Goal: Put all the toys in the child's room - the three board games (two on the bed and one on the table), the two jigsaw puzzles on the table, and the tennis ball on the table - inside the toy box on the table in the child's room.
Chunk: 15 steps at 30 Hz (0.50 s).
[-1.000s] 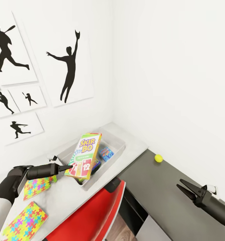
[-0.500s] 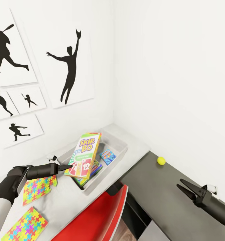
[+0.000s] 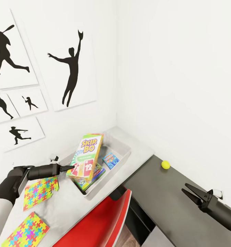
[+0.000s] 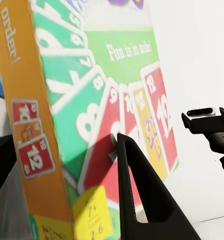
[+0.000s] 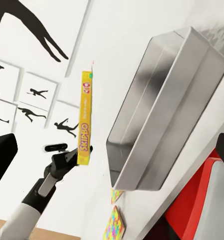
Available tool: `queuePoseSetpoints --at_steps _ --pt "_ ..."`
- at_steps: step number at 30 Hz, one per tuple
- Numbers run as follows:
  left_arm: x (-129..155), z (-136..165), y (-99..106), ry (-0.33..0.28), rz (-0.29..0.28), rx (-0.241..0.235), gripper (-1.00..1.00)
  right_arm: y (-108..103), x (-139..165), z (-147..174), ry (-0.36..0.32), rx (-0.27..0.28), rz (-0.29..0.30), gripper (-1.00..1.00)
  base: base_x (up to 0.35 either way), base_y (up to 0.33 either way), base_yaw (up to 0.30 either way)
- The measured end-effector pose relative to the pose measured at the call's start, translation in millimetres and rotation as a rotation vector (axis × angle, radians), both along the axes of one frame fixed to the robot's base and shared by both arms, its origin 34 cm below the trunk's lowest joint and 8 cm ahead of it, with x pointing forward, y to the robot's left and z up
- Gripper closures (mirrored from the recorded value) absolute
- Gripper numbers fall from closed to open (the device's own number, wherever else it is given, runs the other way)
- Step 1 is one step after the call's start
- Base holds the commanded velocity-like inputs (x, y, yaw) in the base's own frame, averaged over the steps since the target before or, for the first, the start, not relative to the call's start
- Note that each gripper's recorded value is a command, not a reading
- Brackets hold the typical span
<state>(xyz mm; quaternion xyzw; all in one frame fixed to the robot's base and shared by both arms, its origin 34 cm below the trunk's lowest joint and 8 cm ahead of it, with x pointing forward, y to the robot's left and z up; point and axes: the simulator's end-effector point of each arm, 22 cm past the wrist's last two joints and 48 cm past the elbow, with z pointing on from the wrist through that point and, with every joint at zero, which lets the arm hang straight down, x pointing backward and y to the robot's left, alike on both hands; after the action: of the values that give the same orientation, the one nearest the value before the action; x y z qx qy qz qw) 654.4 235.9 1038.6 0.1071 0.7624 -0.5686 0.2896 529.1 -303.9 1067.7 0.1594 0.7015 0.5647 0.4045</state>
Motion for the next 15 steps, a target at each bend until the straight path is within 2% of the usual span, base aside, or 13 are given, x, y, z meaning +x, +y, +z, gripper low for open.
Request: queuePoseSetpoints --at_steps 3,6,8,12,15 --pt "36.1 9.9 9.7 -0.038 0.067 0.100 1.00 -0.1 0.0 0.1 0.000 0.000 0.000 -1.00 0.000 0.000 0.000" --pt "62.1 25.7 15.7 -0.061 0.104 0.161 1.00 -0.2 -0.1 0.2 0.000 0.000 0.000 -1.00 0.000 0.000 0.000" --pt "70.1 29.3 16.3 -0.071 0.099 0.208 1.00 -0.2 -0.4 0.2 0.000 0.001 0.000 -1.00 0.000 0.000 0.000" --pt "83.8 24.2 14.5 -0.093 0.058 0.375 1.00 -0.5 -0.2 0.5 0.000 0.002 0.000 -1.00 0.000 0.000 0.000" --pt "87.0 16.0 4.7 -0.119 0.020 0.455 1.00 -0.6 -0.2 0.6 -0.001 0.002 0.000 -1.00 0.000 0.000 0.000"
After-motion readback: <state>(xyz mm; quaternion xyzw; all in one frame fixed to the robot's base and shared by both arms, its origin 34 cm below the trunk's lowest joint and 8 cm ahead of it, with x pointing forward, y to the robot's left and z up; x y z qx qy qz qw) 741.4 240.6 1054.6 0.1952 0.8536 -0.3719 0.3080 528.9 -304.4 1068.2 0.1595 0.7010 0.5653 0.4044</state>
